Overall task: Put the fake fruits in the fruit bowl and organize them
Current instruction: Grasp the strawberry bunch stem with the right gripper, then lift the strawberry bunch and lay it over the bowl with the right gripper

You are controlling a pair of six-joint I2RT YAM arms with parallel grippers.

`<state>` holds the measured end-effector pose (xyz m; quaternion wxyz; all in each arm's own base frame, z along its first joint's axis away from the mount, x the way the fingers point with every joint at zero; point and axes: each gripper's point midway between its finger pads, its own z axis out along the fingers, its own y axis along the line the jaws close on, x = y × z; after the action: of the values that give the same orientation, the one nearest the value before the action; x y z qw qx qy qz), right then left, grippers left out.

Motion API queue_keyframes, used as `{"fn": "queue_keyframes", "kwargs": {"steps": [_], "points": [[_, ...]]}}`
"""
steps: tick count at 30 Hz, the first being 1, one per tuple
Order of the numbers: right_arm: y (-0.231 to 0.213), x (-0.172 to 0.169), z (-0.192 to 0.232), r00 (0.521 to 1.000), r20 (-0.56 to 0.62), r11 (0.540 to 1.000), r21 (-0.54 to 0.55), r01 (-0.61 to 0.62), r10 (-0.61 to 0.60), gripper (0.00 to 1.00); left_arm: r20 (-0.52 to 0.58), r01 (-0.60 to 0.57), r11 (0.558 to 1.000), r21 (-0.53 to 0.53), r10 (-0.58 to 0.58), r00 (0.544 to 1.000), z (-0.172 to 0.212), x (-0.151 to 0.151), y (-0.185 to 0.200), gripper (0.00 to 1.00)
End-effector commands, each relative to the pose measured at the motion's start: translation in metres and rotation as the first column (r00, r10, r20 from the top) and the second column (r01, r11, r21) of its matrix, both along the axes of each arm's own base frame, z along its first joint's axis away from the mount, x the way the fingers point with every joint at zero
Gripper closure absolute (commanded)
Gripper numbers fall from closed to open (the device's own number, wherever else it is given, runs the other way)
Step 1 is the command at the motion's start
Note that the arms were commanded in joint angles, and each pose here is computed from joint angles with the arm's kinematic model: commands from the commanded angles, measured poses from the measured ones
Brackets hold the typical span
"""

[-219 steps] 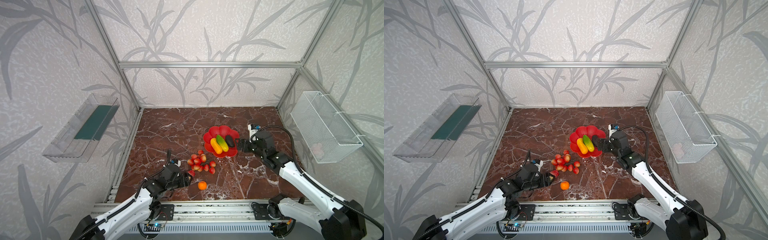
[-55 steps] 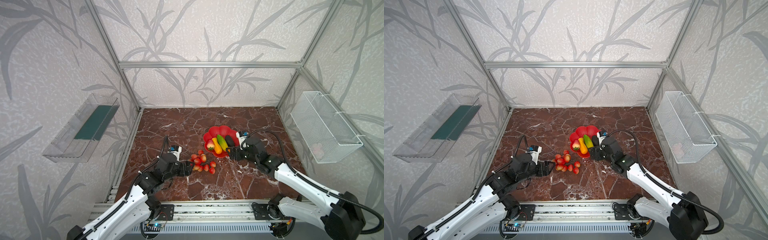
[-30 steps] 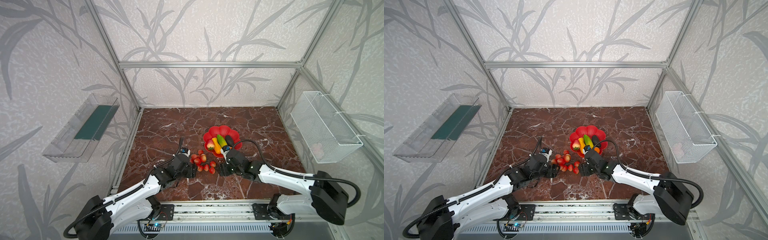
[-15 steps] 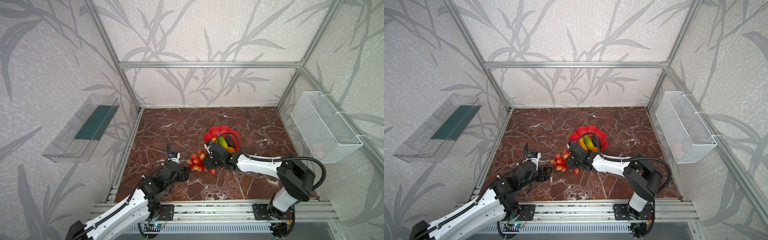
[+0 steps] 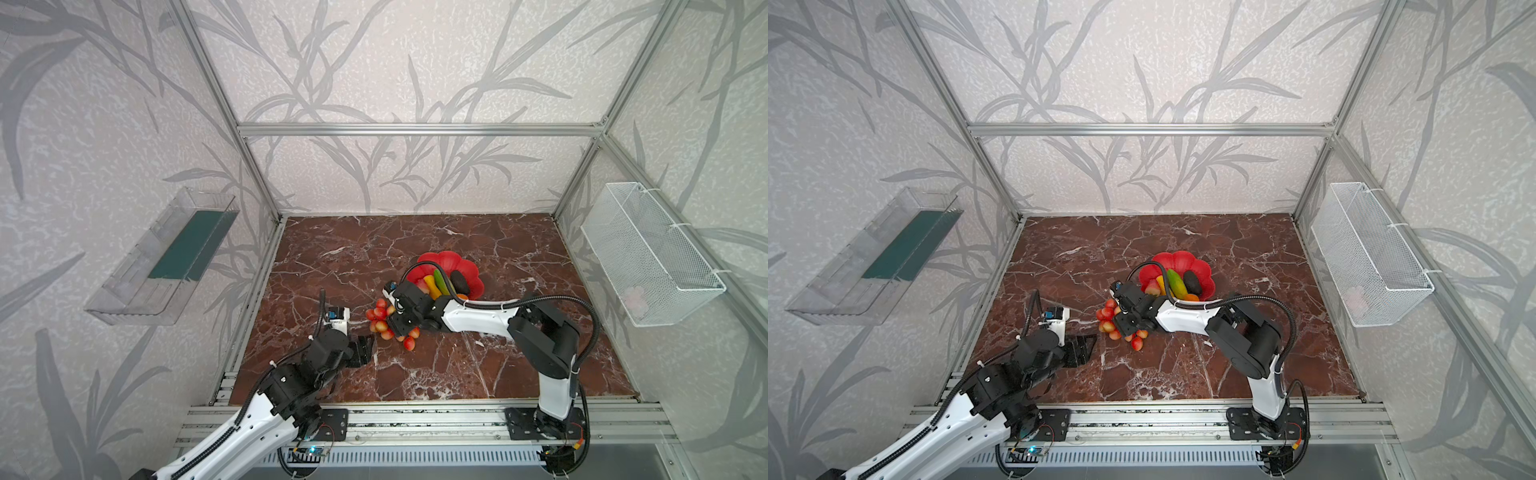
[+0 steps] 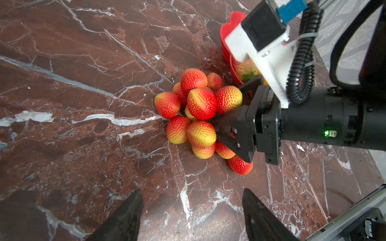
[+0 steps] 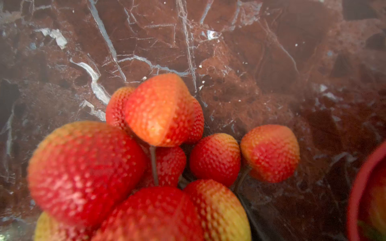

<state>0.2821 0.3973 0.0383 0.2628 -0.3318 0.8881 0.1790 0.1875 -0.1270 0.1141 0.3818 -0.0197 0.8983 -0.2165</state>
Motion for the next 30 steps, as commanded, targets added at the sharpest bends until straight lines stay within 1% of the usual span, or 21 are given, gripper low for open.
{"fn": "queue_keyframes", "kwargs": {"steps": [1, 4, 10, 12, 13, 14, 16, 22, 30], "points": [[0.003, -0.005, -0.012, 0.998, -0.012, 0.997, -0.041, -0.067, 0.066, 0.43, -0.002, -0.030, 0.999, 0.021, 0.030, 1.000, 0.000, 0.001, 0.007, 0.25], [0.006, -0.008, -0.017, 0.996, -0.033, 0.996, -0.035, -0.087, 0.086, 0.50, 0.007, -0.025, 0.999, 0.022, 0.025, 1.000, 0.004, 0.002, 0.007, 0.25], [0.013, -0.012, -0.016, 0.993, -0.059, 0.995, 0.000, -0.102, 0.102, 0.69, 0.040, -0.010, 1.000, 0.007, 0.009, 0.999, 0.014, 0.002, 0.005, 0.24], [0.015, -0.012, -0.011, 0.993, -0.058, 0.995, 0.015, -0.103, 0.104, 0.77, 0.044, -0.009, 1.000, 0.007, 0.008, 0.999, 0.015, 0.002, 0.005, 0.24], [0.015, -0.013, -0.007, 0.993, -0.056, 0.994, 0.024, -0.105, 0.106, 0.82, 0.069, -0.006, 1.000, -0.013, 0.007, 0.998, 0.021, 0.002, 0.005, 0.24], [0.016, -0.013, -0.002, 0.993, -0.053, 0.994, 0.035, -0.105, 0.107, 0.89, 0.079, -0.006, 1.000, -0.020, 0.008, 0.997, 0.024, 0.002, 0.006, 0.24], [0.017, -0.014, 0.008, 0.993, -0.044, 0.993, 0.057, -0.105, 0.107, 1.00, 0.095, -0.005, 1.000, -0.030, 0.007, 0.995, 0.027, 0.001, 0.007, 0.24], [0.017, -0.013, 0.052, 0.996, 0.003, 0.988, 0.132, -0.083, 0.084, 1.00, 0.153, -0.002, 0.998, -0.066, 0.012, 0.988, 0.040, 0.000, 0.010, 0.24], [0.009, -0.010, 0.119, 0.994, 0.099, 0.972, 0.229, -0.057, 0.035, 1.00, 0.211, 0.017, 0.995, -0.099, 0.004, 0.978, 0.056, 0.000, 0.008, 0.23]]}}
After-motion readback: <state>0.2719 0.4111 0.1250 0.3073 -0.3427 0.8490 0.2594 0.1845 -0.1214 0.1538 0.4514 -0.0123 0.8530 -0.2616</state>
